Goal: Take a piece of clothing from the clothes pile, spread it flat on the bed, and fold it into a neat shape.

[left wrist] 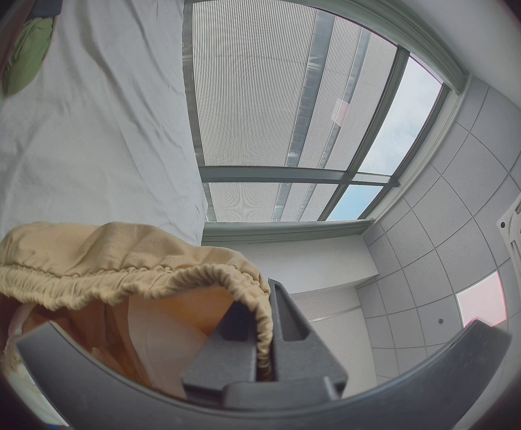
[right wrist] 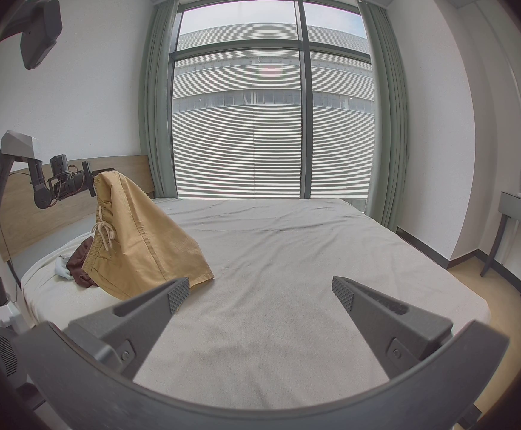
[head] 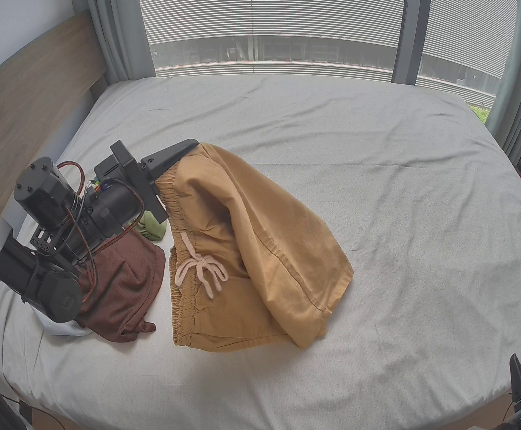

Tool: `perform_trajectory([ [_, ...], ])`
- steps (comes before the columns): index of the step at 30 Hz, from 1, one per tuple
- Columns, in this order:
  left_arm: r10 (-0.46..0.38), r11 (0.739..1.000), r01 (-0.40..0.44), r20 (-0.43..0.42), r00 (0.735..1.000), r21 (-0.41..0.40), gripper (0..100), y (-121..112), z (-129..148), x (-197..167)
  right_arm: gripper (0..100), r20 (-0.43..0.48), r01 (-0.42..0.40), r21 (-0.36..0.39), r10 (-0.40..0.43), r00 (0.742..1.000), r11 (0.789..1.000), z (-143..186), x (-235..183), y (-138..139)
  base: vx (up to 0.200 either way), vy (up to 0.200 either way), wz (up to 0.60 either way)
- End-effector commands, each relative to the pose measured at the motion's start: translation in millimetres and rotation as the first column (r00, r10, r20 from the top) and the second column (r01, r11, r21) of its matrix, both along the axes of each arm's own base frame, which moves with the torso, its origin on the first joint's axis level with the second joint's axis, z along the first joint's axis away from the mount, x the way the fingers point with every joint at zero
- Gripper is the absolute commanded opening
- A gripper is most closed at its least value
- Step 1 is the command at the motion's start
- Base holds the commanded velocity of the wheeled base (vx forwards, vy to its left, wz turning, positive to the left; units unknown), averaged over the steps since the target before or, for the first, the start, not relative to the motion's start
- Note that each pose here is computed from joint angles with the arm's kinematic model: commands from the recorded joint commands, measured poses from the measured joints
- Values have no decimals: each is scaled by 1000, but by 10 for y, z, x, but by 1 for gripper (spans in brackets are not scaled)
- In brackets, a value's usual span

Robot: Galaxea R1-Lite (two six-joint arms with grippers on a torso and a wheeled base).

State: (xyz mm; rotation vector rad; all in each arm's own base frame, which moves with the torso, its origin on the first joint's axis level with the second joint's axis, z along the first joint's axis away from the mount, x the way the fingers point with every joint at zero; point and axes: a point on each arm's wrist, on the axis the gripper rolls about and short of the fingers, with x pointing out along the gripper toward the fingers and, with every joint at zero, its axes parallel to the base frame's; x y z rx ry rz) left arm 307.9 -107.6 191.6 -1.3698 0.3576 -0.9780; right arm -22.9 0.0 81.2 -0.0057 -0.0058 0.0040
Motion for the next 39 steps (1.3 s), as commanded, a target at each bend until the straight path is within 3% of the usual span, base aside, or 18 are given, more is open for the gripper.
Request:
perform_trajectory([
  [1,14,1000,-14,-5,1000,14,0,35,-41,-6,100,-1,1,0,-1,1000,1000,-52,1,0,0,0,0],
  [9,40,989,-49,65,997,137,0,94,-186,-55,100,-1,-1,1,1,1000,1000,-52,1,0,0,0,0],
  [16,54,986,-68,102,993,149,0,170,-135,-66,100,-1,6,4,-6,1000,1000,-52,1,-1,0,0,0],
  [21,111,971,-139,148,983,194,0,319,-170,-28,100,-1,4,4,-4,1000,1000,-52,1,-2,0,0,0],
  [27,123,955,-169,195,973,245,0,323,-231,-22,100,-1,6,6,-6,1000,1000,-52,1,-1,0,0,0],
  [39,114,953,-163,196,974,257,0,332,-251,-33,100,0,7,18,-7,1000,1000,-51,1,-2,0,0,0],
])
